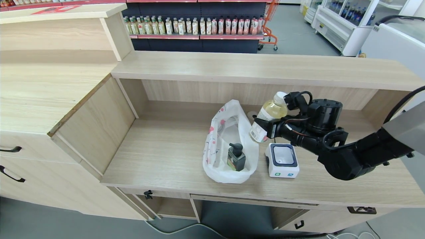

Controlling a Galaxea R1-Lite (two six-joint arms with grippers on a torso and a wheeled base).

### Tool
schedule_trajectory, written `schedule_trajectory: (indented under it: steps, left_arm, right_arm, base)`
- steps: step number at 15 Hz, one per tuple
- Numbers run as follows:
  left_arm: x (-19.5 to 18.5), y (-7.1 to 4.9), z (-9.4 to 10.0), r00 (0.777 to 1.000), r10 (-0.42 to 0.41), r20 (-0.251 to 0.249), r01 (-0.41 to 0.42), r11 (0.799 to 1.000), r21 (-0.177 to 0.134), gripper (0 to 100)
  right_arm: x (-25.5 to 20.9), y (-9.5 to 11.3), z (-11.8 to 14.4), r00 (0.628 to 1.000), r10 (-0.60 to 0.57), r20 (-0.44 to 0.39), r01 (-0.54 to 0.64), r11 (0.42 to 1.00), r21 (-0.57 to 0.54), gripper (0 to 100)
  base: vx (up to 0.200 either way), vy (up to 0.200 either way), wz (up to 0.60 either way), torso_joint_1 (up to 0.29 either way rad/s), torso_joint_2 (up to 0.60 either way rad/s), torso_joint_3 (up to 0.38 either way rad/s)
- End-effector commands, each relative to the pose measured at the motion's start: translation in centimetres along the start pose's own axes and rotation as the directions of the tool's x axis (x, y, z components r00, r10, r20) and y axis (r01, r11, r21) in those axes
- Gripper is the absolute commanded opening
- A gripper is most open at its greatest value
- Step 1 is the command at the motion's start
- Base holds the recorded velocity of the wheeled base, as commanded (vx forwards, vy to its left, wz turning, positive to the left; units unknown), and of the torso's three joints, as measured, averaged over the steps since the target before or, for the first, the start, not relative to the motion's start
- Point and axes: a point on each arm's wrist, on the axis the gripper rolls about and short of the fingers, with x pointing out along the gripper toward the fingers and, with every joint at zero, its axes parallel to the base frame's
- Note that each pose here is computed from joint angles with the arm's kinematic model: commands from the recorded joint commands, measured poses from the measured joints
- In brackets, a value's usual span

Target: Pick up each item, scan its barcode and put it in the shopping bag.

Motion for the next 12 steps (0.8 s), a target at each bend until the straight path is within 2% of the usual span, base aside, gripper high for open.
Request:
schedule_trajectory:
  steps: [1, 4, 7, 12]
  left_arm:
    - [0.0, 0.0, 0.0, 1.0, 0.0, -0.001, 0.0, 1.0, 0.0, 100]
    - [0.0, 0.0, 0.0, 1.0, 0.0, -0.001, 0.0, 1.0, 0.0, 100]
    - [0.0, 0.0, 0.0, 1.0, 0.0, -0.001, 0.0, 1.0, 0.0, 100]
    - [0.0, 0.0, 0.0, 1.0, 0.0, -0.001, 0.0, 1.0, 0.0, 100]
  right_arm:
    - [0.5, -0.9, -1.3, 0.999, 0.028, -0.018, -0.028, 1.0, 0.0, 0]
    - [1.1, -2.3, -3.4, 0.999, 0.033, -0.027, -0.033, 0.999, 0.0, 0]
    - [1.9, -2.7, -5.4, 0.997, 0.062, -0.042, -0.061, 0.998, 0.007, 0]
    - [4.4, -2.9, -5.9, 0.992, 0.125, -0.009, -0.125, 0.992, -0.002, 0]
  base:
    - [0.0, 0.0, 0.0, 0.0, 0.0, 0.0]
    - [0.0, 0.0, 0.0, 0.0, 0.0, 0.0]
    - [0.0, 0.0, 0.0, 0.0, 0.0, 0.0]
    - [0.0, 0.0, 0.0, 0.0, 0.0, 0.0]
